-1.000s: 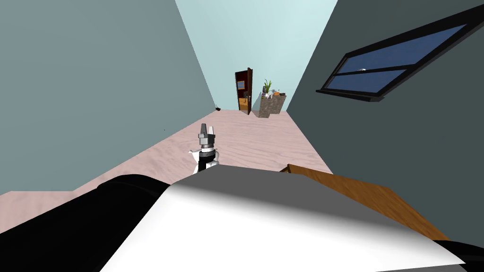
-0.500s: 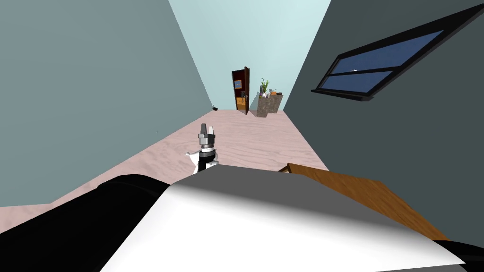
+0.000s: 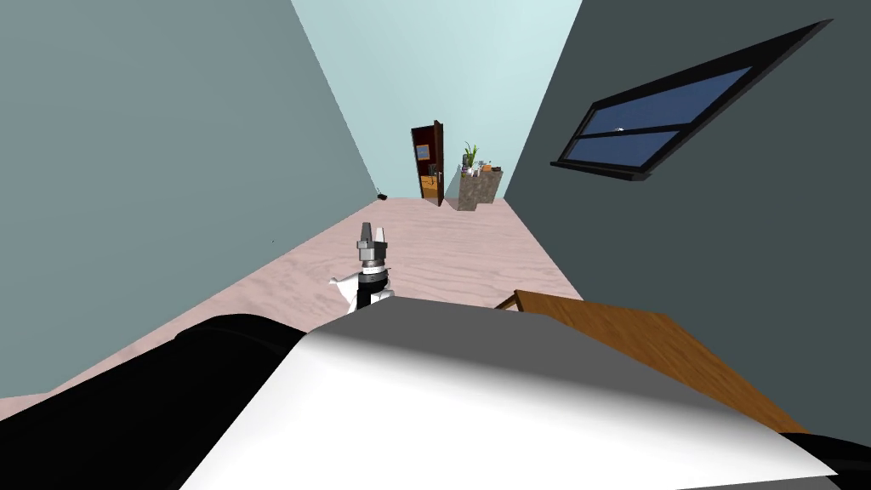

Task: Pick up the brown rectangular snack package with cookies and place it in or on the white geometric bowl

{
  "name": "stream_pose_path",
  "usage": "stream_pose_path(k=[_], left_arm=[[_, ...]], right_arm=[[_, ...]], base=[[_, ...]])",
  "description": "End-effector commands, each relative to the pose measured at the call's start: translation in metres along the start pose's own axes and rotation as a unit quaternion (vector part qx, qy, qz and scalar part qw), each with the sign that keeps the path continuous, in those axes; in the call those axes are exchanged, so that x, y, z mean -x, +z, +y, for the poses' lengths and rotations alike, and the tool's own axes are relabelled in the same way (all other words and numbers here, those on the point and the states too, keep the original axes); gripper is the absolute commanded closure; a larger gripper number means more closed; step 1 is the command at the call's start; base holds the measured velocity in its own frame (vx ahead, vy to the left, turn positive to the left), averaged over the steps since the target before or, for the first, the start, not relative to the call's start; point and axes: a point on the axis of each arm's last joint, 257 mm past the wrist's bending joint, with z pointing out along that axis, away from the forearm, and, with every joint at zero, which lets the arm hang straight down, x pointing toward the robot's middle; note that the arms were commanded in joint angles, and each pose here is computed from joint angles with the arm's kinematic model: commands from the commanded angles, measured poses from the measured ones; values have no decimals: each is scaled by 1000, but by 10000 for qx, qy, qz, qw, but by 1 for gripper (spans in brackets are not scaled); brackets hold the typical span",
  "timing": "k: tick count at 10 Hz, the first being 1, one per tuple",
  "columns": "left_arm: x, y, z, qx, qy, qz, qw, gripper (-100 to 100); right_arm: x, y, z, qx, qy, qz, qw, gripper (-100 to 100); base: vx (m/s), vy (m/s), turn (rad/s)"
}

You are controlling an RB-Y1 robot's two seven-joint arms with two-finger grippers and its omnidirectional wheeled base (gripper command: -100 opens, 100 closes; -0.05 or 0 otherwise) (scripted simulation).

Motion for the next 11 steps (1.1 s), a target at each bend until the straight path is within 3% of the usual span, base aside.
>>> stream_pose_path(k=[1, 6, 11], left_arm=[[0, 0, 0, 0, 0, 0, 10000, 0], [0, 0, 0, 0, 0, 0, 10000, 0], [0, 0, 0, 0, 0, 0, 10000, 0]], right_arm=[[13, -5, -13, 23, -54, -34, 10000, 100], [55, -22, -47, 154, -248, -112, 9995, 100], [86, -35, -61, 372, -386, -101, 9985, 100]], base=[[-24, -3, -72], [-39, -33, -51], [-46, -45, -21]])
